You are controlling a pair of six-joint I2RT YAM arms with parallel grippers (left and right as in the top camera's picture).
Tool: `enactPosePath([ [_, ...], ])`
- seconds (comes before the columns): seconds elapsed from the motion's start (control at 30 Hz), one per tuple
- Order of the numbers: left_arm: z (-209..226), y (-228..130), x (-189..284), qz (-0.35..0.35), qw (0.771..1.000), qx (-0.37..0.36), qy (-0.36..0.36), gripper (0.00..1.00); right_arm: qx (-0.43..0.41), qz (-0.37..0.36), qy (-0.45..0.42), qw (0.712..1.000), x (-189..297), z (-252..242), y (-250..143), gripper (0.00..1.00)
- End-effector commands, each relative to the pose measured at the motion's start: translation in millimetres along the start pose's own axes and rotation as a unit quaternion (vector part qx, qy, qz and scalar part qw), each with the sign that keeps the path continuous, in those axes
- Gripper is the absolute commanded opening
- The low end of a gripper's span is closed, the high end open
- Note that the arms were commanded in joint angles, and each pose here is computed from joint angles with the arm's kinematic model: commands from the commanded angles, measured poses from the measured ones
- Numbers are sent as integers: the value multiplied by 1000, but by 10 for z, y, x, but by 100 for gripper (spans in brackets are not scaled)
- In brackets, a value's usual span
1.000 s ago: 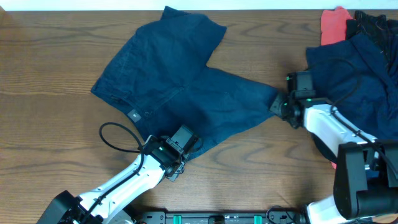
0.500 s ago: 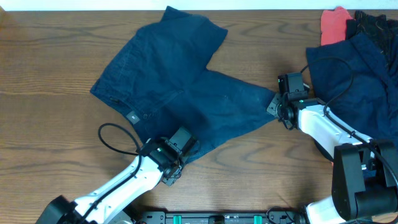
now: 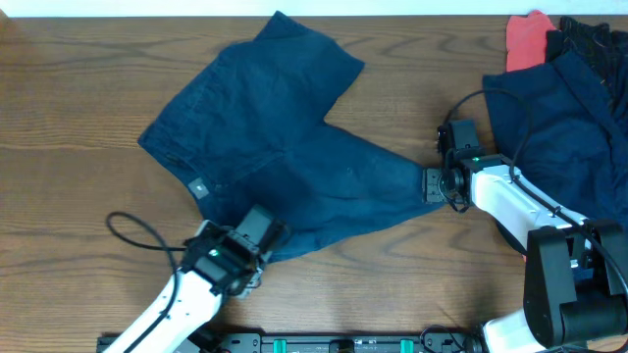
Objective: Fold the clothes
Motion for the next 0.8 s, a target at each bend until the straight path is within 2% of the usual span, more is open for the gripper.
enactPosePath([
  [0.0, -31, 264, 23, -63, 998, 0, -14, 6, 116, -5, 8, 993, 23, 34, 22, 72],
  [0.13, -38, 415, 6, -77, 997, 24, -8, 6, 176, -8, 22, 984, 29, 71, 22, 77],
  [0.27, -30, 496, 0, -83, 996, 29, -2, 6, 217, -29, 101, 971, 56, 287, 19, 76],
  [0.63, -26, 501, -3, -80, 996, 27, 0, 6, 200, -6, 256, 946, 205, 701, -198, 75],
  [0.77, -26, 495, -4, -78, 997, 23, 0, 6, 197, 6, 266, 944, 219, 719, -251, 75],
])
Point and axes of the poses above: each gripper's point midway between its finger pads, its own x axis back along the fingers, its own z axis along the line the jaws close on, y = z × x, the point moved 5 cm from there along x, back along the fingers, and after that the axes turned 15 degrees about x, right-handed, at the moved point
